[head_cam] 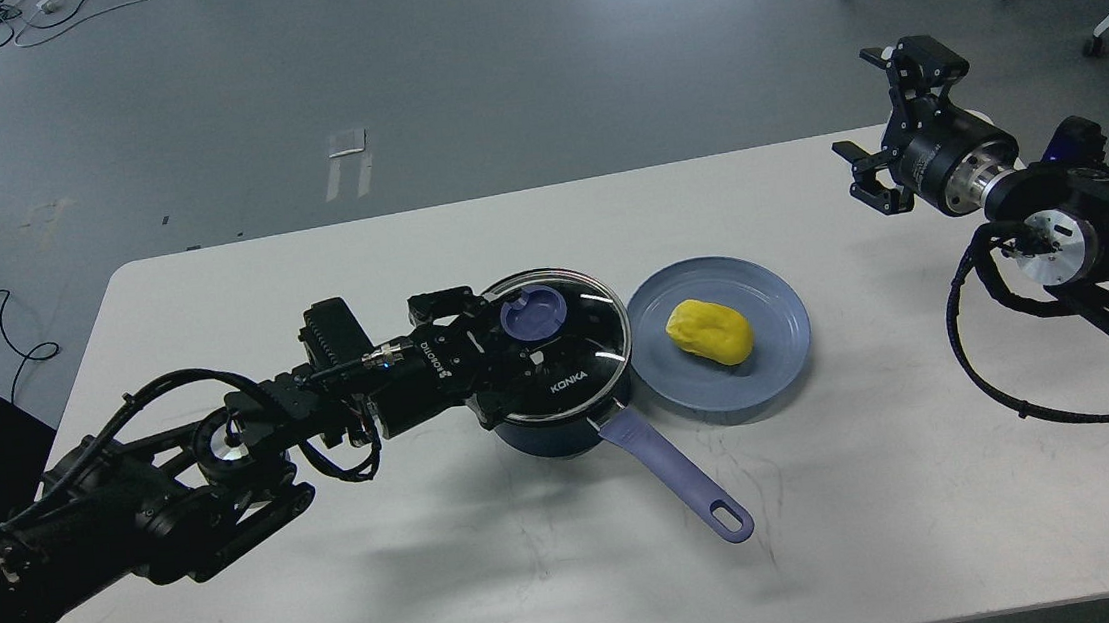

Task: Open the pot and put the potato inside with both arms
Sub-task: 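Lift the glass lid off the saucepan with the left hand, then set the lid down on the table beside the saucepan, release, then raise the left arm away from the lid, then reach the right gripper down to the yellow potato on the plate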

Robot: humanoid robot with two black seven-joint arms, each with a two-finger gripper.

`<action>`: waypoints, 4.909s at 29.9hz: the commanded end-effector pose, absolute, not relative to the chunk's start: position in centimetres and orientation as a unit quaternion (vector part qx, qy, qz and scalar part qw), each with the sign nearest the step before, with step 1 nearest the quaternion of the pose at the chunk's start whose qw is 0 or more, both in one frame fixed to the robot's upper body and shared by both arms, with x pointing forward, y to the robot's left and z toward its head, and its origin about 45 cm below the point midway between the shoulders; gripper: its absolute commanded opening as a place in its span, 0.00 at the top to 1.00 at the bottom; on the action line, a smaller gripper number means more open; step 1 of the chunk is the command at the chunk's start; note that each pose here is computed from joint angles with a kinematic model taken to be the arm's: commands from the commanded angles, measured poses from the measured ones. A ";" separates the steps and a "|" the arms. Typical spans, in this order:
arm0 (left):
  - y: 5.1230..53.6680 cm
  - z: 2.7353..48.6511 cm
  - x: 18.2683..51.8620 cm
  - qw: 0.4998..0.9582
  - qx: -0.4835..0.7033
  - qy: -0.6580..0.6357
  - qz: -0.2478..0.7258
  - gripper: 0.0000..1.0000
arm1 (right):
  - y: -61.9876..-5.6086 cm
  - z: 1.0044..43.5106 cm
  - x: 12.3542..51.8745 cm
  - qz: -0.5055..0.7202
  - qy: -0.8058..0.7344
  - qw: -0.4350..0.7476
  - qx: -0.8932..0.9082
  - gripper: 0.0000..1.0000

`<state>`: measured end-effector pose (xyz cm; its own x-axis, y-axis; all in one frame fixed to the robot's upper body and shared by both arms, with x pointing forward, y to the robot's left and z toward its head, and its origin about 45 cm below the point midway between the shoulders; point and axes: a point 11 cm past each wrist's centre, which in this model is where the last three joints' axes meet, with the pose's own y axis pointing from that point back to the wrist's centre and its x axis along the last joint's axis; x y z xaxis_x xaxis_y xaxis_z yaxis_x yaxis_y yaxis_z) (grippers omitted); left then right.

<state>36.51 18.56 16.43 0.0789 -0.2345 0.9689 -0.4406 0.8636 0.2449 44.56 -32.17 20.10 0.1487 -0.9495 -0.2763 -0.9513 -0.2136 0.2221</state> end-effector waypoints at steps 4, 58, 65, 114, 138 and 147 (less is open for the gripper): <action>20.5 18.1 36.8 0.681 0.257 -0.680 0.084 0.44 | -32.1 20.4 44.7 0.178 0.626 0.004 -0.759 0.00; 39.4 11.1 31.2 0.710 0.456 -0.478 0.243 0.41 | -33.3 21.6 45.1 0.163 0.633 0.002 -0.757 0.00; 39.4 10.9 31.1 0.712 0.458 -0.475 0.242 0.34 | -33.2 21.6 45.1 0.163 0.633 0.002 -0.757 0.00; 35.5 24.3 41.8 0.690 0.310 -0.466 0.459 0.02 | -32.9 21.9 45.2 0.156 0.628 0.000 -0.762 0.00; 29.7 31.0 48.4 0.823 0.051 0.006 0.565 0.02 | -26.0 20.9 40.7 -0.472 0.118 -0.396 -0.779 0.00; 28.7 30.5 48.0 0.839 0.014 0.061 0.541 0.02 | -26.2 15.9 39.8 -0.490 0.042 -0.446 -0.748 0.00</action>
